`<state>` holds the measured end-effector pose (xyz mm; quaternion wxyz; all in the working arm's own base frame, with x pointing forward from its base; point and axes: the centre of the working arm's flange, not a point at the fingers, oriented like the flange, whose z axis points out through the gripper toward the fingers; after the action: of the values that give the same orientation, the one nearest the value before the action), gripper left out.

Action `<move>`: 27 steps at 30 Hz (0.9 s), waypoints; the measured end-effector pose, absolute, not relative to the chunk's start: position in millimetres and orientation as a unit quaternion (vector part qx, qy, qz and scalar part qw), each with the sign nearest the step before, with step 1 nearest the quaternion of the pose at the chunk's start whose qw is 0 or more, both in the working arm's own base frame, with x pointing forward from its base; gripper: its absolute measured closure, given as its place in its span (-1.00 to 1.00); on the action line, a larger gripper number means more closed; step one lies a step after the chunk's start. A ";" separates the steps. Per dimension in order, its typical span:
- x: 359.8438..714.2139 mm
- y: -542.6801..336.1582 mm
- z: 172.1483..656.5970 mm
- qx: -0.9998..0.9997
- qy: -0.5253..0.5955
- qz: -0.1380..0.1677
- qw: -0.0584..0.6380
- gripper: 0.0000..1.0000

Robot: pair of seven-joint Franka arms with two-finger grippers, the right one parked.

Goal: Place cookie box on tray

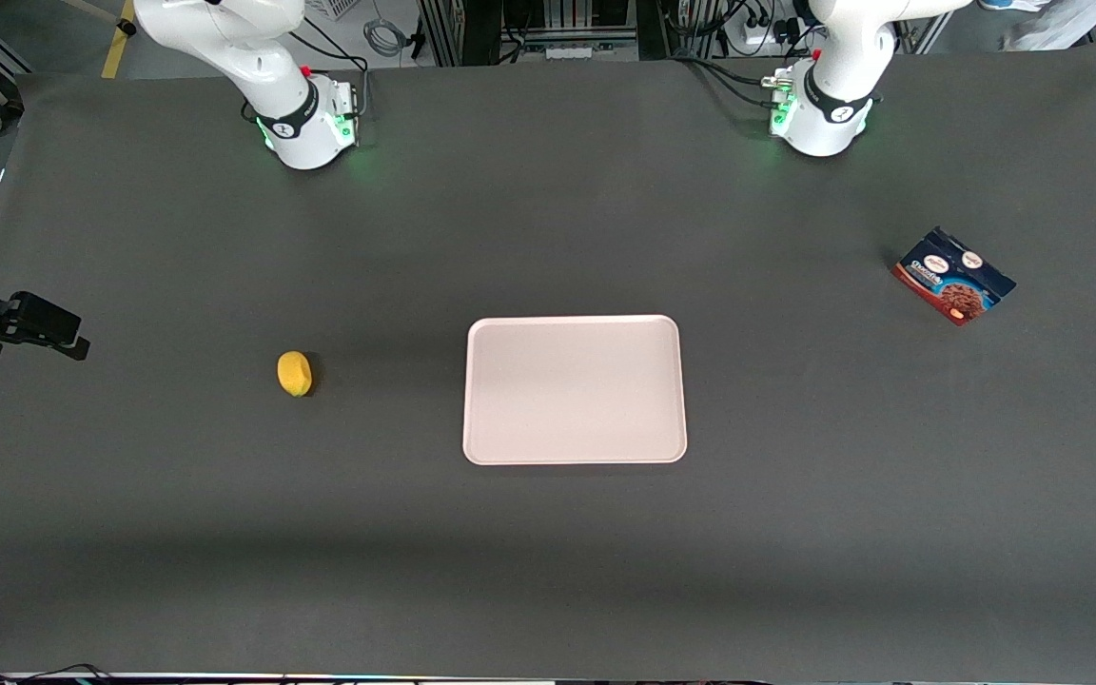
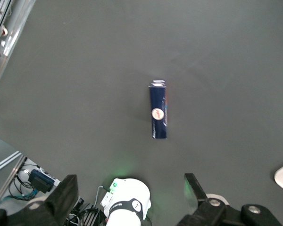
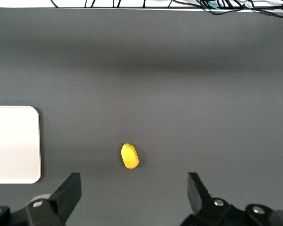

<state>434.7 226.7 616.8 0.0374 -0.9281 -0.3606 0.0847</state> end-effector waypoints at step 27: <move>341.9 230.9 489.7 -0.912 -0.405 0.057 -0.022 -1.00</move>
<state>341.9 230.9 489.7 -0.0219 -0.9123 -0.4050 0.0566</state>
